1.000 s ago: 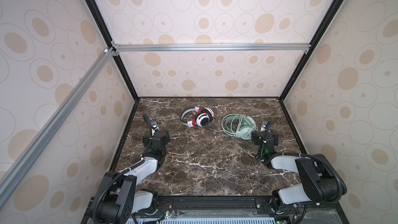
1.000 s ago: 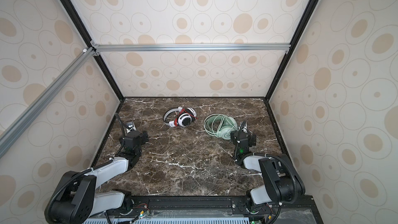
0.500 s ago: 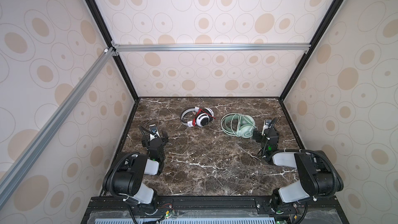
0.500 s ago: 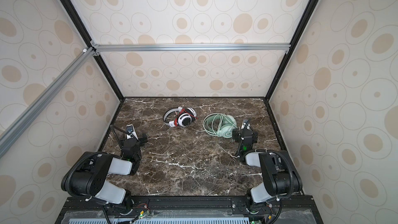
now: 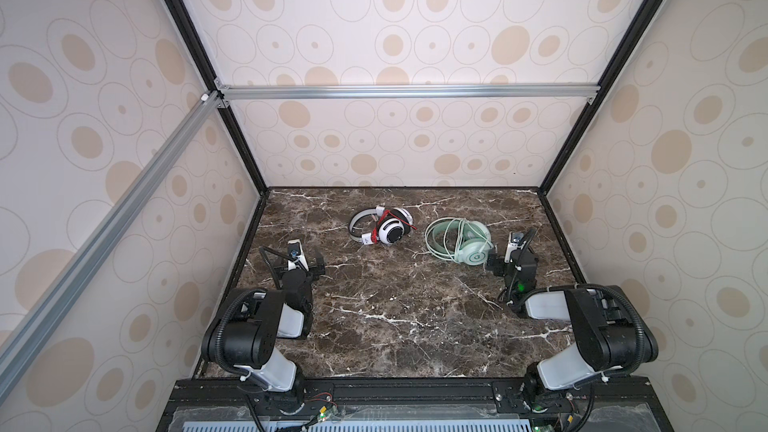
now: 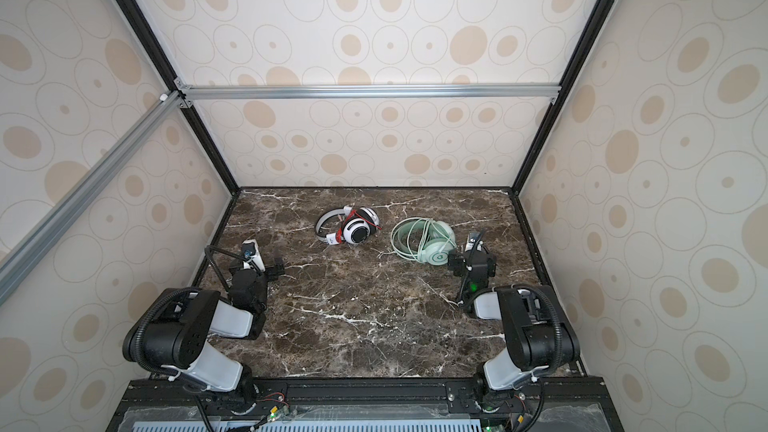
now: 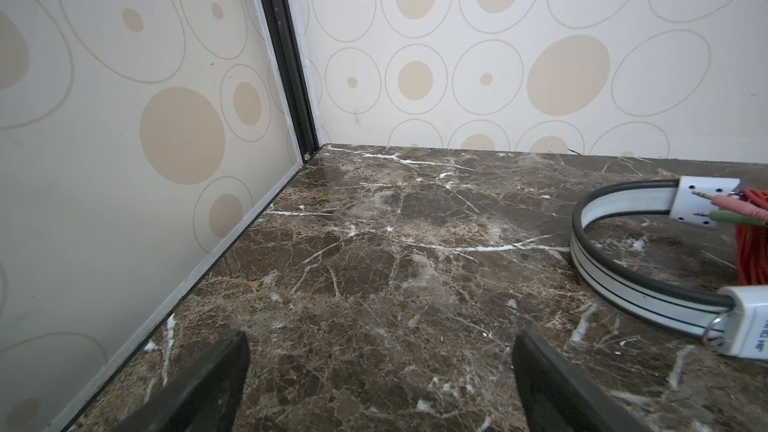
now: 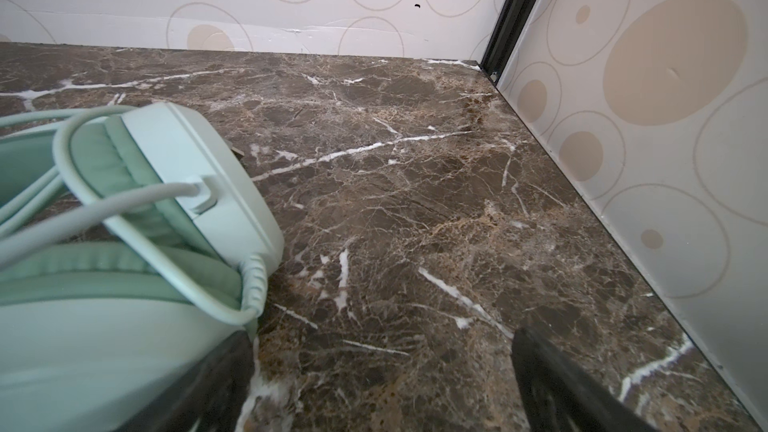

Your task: Wrap the headphones

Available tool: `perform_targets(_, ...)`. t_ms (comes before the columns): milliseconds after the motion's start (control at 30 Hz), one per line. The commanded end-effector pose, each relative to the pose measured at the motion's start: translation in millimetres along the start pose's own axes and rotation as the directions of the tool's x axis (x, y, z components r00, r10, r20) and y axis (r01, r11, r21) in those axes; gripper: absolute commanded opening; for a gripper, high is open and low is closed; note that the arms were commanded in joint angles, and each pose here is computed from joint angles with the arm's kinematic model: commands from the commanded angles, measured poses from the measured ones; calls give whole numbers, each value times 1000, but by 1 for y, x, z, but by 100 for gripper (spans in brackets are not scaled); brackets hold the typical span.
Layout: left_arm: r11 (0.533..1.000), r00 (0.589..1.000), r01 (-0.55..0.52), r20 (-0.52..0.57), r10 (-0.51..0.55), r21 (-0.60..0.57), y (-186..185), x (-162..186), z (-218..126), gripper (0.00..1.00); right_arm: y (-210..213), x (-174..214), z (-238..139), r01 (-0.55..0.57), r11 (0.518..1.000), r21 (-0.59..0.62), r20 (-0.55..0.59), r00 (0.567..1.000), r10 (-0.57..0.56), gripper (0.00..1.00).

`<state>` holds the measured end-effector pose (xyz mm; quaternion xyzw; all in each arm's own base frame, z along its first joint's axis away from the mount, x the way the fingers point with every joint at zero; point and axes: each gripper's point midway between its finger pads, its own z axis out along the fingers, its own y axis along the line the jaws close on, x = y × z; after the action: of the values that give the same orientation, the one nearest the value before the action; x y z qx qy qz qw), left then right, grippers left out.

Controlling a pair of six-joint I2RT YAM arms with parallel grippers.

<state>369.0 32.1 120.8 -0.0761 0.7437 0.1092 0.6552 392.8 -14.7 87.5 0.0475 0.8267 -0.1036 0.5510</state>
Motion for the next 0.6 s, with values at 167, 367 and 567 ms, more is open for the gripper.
perform_targets(167, 1000, 999, -7, 48, 7, 6, 0, -11, -1, 98, 1, -1, -2, -10, 1000, -13, 10, 1000, 10, 100)
perform_targets(367, 1000, 999, -6, 49, 6, 6, 0, -12, 0, 98, 1, -1, -1, -10, 1000, -12, 9, 1000, 10, 100)
perform_targets(567, 1000, 999, -8, 48, 8, 8, -1, -12, 0, 98, 1, -2, -1, -11, 1000, -14, 10, 1000, 11, 100)
